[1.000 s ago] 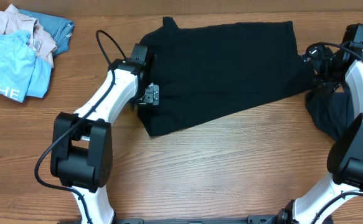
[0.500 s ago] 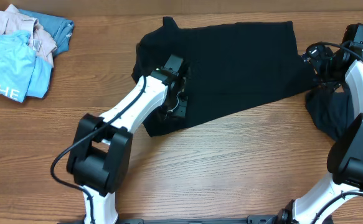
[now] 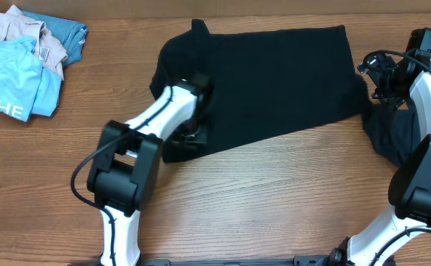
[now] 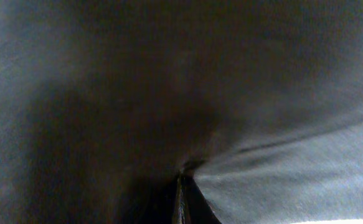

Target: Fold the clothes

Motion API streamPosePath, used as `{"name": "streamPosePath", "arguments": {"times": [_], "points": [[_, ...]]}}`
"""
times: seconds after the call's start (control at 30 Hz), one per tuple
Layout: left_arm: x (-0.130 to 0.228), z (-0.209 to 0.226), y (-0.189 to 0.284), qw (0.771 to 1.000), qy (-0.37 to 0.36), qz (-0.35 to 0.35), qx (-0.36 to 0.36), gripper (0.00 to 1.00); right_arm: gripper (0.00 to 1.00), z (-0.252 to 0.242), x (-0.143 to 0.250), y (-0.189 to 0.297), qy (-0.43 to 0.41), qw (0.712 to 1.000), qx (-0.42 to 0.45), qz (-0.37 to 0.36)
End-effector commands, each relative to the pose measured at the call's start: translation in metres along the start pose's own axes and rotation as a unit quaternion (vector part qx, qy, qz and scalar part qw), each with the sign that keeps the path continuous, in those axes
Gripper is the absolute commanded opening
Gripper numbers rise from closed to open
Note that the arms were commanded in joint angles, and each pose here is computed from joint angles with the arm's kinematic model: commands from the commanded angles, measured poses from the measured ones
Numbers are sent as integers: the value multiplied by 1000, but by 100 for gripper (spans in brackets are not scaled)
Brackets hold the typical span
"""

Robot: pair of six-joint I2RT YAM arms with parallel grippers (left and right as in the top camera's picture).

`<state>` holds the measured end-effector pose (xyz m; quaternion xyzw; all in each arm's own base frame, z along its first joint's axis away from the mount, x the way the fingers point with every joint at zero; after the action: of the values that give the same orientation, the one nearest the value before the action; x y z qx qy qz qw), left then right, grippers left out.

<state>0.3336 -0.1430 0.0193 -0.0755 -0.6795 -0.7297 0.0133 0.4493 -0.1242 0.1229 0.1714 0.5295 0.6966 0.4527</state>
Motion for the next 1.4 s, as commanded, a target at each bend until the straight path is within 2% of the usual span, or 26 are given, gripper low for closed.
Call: {"name": "streamPosePath", "arguments": {"times": [0.0, 0.27, 0.33, 0.5, 0.77, 0.87, 1.0, 1.07, 1.17, 1.23, 1.27, 1.3, 1.33, 1.37], "points": [[-2, 70, -20, 995, 80, 38, -52, 4, 100, 11, -11, 20, 9, 999, -16, -27], [17, 166, -24, 971, 217, 91, -45, 6, 100, 12, -12, 20, 9, 999, -20, -30], [29, 190, -24, 952, 281, 111, -46, 5, 100, 14, -13, 20, 10, 999, -24, -32], [54, 227, -24, 915, 372, 145, -59, 4, 100, 24, -8, 19, 21, 999, -31, -33], [87, 216, -8, 879, 413, 219, -93, 4, 100, 37, -8, 19, 32, 998, -45, -43], [98, 212, 5, 868, 420, 231, -128, 4, 100, 41, -12, 19, 34, 997, -53, -52], [90, 212, 29, 883, 416, 171, -137, 4, 100, 43, -14, 20, 35, 996, -58, -59], [80, 209, 50, 895, 414, 108, -125, 4, 100, 44, -15, 20, 33, 996, -59, -60], [50, 206, 82, 923, 375, -17, -85, 5, 100, 50, -12, 21, 35, 995, -78, -50], [32, 199, 93, 938, 337, -67, -49, 8, 100, 57, -8, 21, 47, 994, -94, -41], [24, 195, 99, 944, 314, -89, -36, 12, 100, 61, -7, 21, 59, 992, -100, -42], [14, 190, 107, 950, 291, -114, -23, 25, 100, 65, -5, 22, 63, 992, -104, -43], [1, 184, 119, 954, 265, -141, -13, 57, 98, 71, -4, 24, 69, 991, -108, -45], [-9, 180, 131, 954, 252, -164, -7, 81, 97, 77, -5, 27, 74, 990, -114, -48]]}}
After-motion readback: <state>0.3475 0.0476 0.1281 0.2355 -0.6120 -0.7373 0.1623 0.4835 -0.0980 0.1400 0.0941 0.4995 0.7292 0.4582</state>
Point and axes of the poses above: each gripper's point midway between its finger pads, its own y axis back along the fingers, its own z axis along the line the jaws close on, x = y × z, the point moved 2 cm from there along y, back along the fingers, and after that the axes turned 2 degrees about -y, right-handed, at the moved point
